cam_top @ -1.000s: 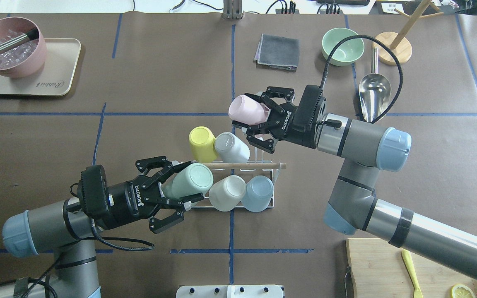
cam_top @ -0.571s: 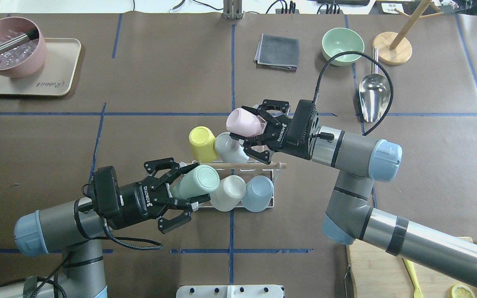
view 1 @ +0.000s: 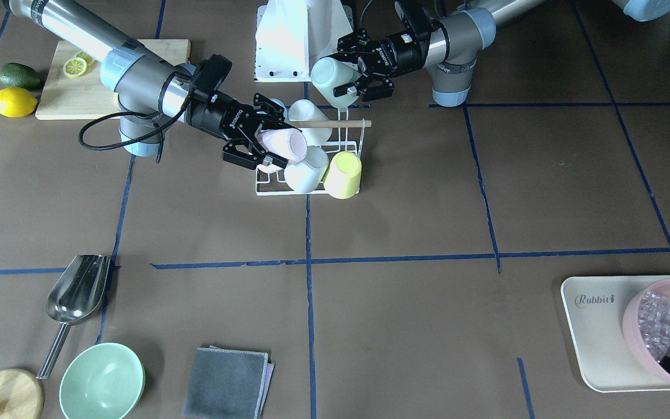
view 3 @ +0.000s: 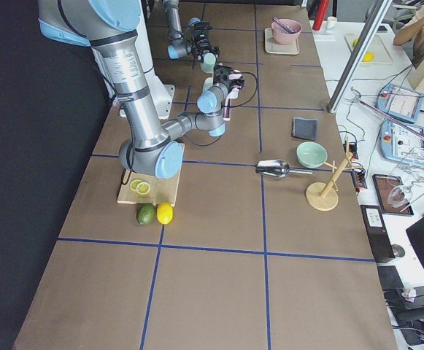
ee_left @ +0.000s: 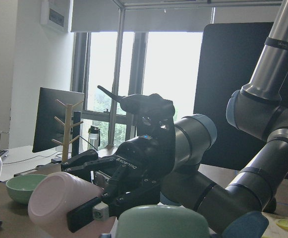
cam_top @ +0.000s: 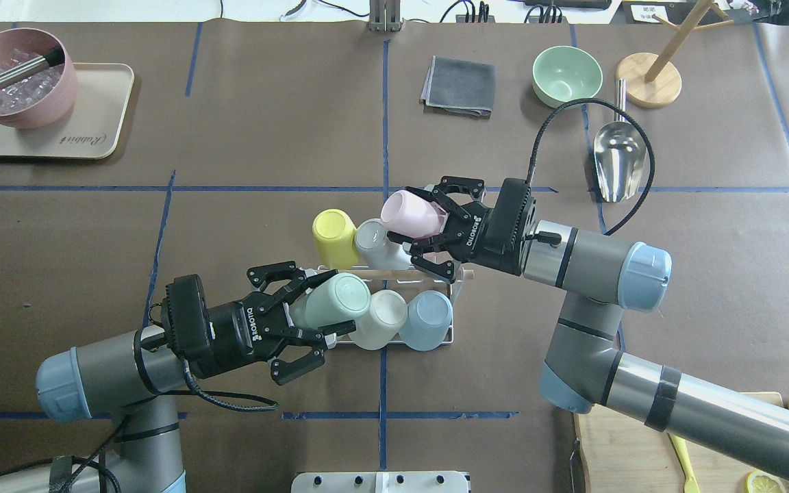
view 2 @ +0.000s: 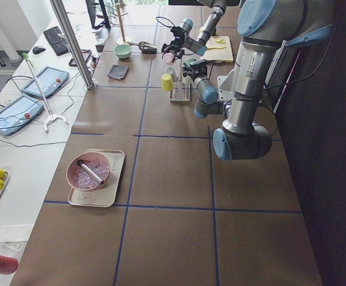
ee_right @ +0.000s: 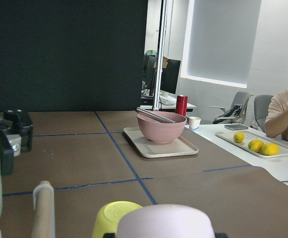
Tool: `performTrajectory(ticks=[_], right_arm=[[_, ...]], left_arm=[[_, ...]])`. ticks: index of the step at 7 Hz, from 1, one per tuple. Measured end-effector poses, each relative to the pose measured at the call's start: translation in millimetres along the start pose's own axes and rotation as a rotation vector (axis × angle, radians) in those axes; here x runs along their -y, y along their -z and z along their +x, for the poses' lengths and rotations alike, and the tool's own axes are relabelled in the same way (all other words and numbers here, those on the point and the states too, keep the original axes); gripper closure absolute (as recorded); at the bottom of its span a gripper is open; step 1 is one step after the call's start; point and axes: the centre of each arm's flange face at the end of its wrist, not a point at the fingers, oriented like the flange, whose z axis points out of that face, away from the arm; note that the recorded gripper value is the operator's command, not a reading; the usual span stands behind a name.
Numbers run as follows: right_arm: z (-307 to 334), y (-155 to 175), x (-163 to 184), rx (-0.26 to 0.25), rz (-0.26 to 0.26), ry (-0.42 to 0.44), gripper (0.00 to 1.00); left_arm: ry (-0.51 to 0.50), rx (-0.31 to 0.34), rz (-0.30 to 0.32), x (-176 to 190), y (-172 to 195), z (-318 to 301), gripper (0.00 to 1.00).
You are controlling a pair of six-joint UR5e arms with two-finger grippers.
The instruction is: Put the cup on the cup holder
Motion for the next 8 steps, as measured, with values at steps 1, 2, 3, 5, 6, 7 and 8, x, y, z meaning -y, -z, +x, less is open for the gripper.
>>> performTrajectory(ticks=[1,2,3,5,6,7,8], right_arm=[[-6.5,1.8,-6.9,0.013,0.004,0.014,0.83],[-9.5,3.1,-11.1,0.019,0.007,0.020,0.66],[-9.1,5.2,-11.5,0.019,0.010,0.023,0.01],[0.9,11.2,-8.5,0.011,0.012,0.029,0.00],[5.6,13.2,-7.2,0.007,0.012,0.032,0.00],[10.3,14.9,-5.7,0.001,0.013,0.035,0.00],[15.4,16.1,-3.7,-0.005,0.014,0.038,0.00]], left_arm=[[-0.001,0.002,-0.001,-0.2,0.2,-1.1,0.93],[-0.002,0.004,-0.006,-2.7,0.9,-2.6,0.93],[-0.004,0.008,-0.018,-8.0,2.1,-4.6,0.92],[-0.007,0.013,-0.034,-16.0,3.7,-7.4,0.90],[-0.009,0.016,-0.042,-19.5,4.3,-8.6,0.70],[-0.010,0.021,-0.046,-22.1,4.9,-10.2,0.12],[-0.012,0.032,-0.047,-23.3,5.9,-11.9,0.00]])
